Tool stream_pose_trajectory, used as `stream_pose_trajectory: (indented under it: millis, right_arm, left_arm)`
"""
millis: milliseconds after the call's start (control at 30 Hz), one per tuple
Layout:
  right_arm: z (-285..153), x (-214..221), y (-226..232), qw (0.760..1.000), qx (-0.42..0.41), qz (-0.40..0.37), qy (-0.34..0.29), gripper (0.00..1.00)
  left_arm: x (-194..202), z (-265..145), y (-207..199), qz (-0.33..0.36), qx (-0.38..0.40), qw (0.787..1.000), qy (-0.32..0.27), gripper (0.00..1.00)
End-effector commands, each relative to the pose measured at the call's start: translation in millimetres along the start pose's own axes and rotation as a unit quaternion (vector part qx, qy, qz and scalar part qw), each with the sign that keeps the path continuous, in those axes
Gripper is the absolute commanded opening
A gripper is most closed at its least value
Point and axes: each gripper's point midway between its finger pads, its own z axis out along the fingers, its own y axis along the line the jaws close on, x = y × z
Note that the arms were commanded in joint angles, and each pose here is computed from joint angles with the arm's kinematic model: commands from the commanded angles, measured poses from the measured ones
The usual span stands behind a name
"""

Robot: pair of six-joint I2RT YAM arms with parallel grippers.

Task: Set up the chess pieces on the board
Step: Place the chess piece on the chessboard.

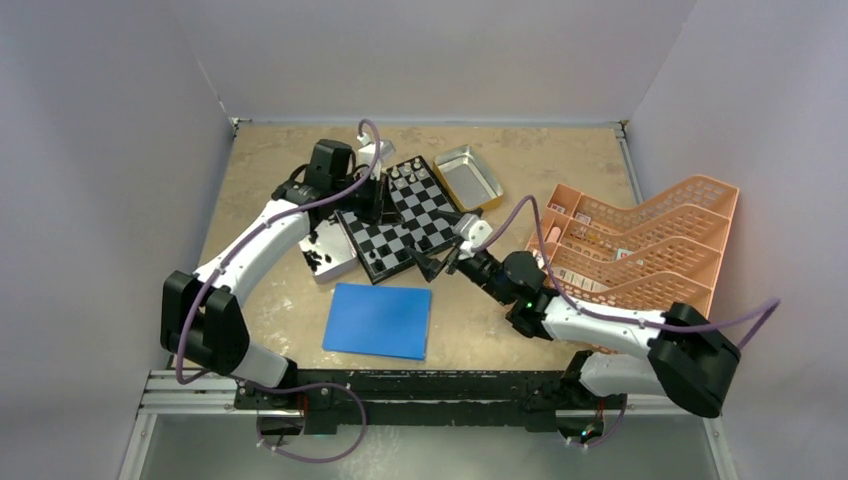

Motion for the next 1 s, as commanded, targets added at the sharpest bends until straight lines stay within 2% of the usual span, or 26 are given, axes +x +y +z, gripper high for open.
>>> stream_pose_trajectory:
  millis: [0,167,300,533,667,967]
  right_arm:
    - [-6,-13,-23,0.993,0.081,0.089,0.017,0.99]
    - [-16,-23,-37,0.979,0.131,0.148,0.043,0.99]
    - [-30,-33,-36,0.975,0.134,0.176,0.035,0.99]
    - [-46,-43,-43,0.972,0.149,0.181,0.008,0.99]
    - [-48,-47,-43,0.972,0.146,0.181,0.000,0.99]
    - [-47,-45,-43,0.974,0.146,0.175,0.001,0.99]
  left_arm:
    - [-25,5,24,0.004,-0.092,0.995,-0.040,0.00]
    - [-15,17,59,-0.017,-0.179,0.983,-0.028,0.00]
    - [-2,30,76,-0.018,-0.228,0.974,-0.004,0.00]
    - [11,53,89,-0.015,-0.255,0.967,0.015,0.00]
    - [18,68,93,-0.008,-0.244,0.969,0.026,0.00]
    - [34,75,113,-0.010,-0.277,0.960,0.052,0.00]
